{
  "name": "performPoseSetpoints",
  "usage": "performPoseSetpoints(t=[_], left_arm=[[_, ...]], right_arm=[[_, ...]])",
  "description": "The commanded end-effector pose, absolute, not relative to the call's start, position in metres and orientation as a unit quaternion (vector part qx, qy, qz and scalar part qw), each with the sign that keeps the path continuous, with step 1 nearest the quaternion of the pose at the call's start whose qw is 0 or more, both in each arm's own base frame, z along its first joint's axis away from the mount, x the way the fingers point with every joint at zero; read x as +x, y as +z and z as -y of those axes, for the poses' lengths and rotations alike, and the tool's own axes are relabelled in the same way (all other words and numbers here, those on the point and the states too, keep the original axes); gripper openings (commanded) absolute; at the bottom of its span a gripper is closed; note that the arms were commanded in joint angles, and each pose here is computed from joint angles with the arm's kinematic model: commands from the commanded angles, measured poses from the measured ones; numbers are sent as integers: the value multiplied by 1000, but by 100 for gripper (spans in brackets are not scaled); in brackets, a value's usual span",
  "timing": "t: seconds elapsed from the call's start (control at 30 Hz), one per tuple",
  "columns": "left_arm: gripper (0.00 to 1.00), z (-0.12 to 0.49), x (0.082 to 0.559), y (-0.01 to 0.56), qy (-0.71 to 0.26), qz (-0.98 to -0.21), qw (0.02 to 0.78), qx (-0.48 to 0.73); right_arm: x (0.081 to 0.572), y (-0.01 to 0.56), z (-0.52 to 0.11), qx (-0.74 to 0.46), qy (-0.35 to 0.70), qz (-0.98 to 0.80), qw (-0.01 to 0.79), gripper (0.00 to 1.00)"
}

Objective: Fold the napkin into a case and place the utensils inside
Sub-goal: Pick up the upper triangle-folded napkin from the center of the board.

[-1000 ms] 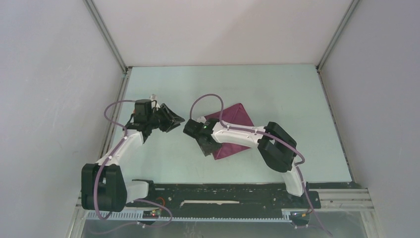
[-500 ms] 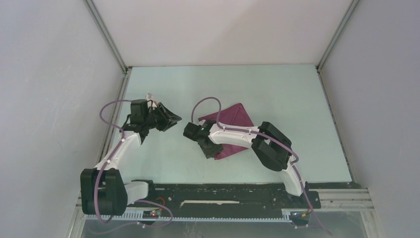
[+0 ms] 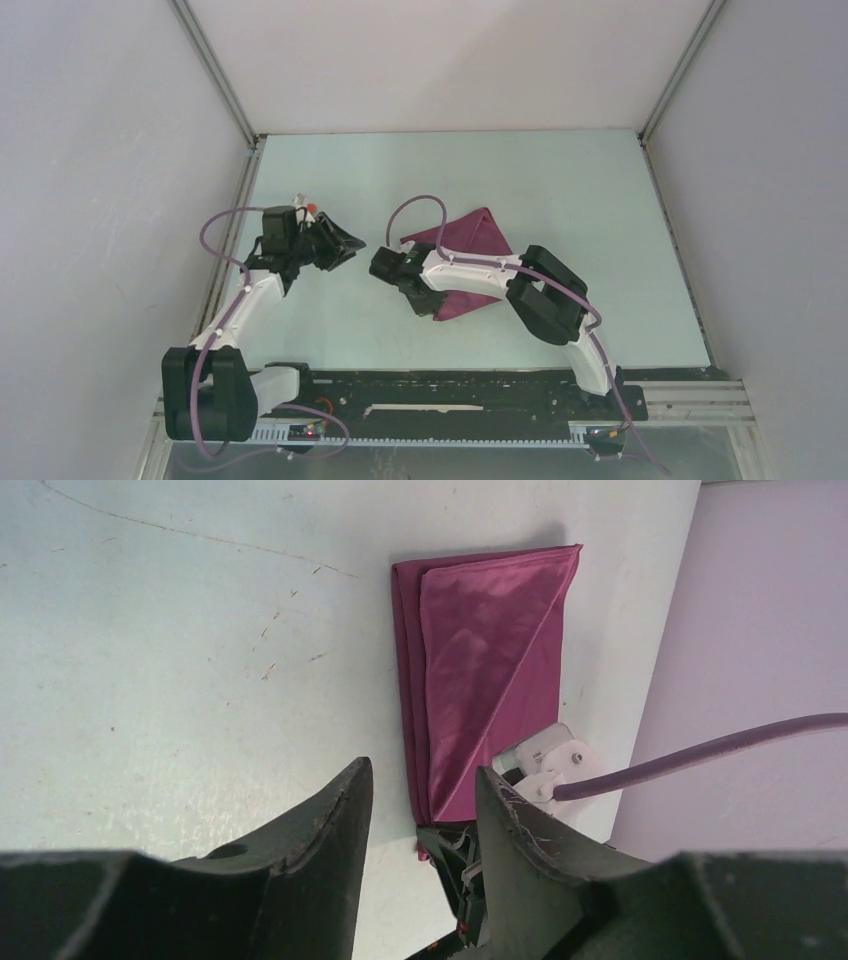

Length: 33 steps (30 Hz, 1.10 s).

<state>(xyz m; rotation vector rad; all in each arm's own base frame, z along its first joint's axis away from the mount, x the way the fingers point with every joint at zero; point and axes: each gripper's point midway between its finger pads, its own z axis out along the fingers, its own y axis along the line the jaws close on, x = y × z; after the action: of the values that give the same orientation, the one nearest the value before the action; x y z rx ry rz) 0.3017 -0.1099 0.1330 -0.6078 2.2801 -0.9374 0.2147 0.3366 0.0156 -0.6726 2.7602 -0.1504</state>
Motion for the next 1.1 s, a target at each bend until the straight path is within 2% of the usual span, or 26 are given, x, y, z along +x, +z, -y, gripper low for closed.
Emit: performPoseSetpoints(t=[0.0, 0.03, 0.17, 0.2, 0.23, 0.3, 0.47, 0.67, 0.87, 0.97, 1.07], left_arm=[[49, 110, 301, 140, -360, -854, 313, -209], [50, 111, 302, 139, -363, -853, 311, -210], [56, 124, 304, 131, -409, -840, 282, -218], [69, 128, 305, 127, -421, -836, 270, -225], [74, 131, 307, 124, -431, -832, 263, -232], [77, 133, 312, 121, -445, -822, 260, -241], [81, 147, 326, 118, -482, -794, 248, -275], [81, 186, 347, 108, -519, -768, 226, -300], [81, 202, 367, 86, -497, -780, 227, -305], [74, 203, 374, 74, -486, -785, 225, -311], [63, 203, 379, 68, -477, -788, 231, -313]], right_arm=[[227, 5, -326, -227, -71, -959, 158, 4], [230, 11, -330, -228, -53, -959, 162, 0], [234, 37, -353, -240, 52, -957, 154, 0], [233, 44, -356, -240, 81, -955, 151, 0], [233, 52, -359, -236, 112, -954, 149, 0], [231, 62, -360, -223, 160, -952, 132, 0], [232, 76, -350, -215, 195, -949, 124, 0], [232, 90, -342, -215, 215, -944, 128, 0], [236, 93, -336, -213, 224, -941, 136, 0], [237, 93, -333, -211, 229, -941, 135, 0], [239, 95, -334, -211, 235, -939, 137, 0]])
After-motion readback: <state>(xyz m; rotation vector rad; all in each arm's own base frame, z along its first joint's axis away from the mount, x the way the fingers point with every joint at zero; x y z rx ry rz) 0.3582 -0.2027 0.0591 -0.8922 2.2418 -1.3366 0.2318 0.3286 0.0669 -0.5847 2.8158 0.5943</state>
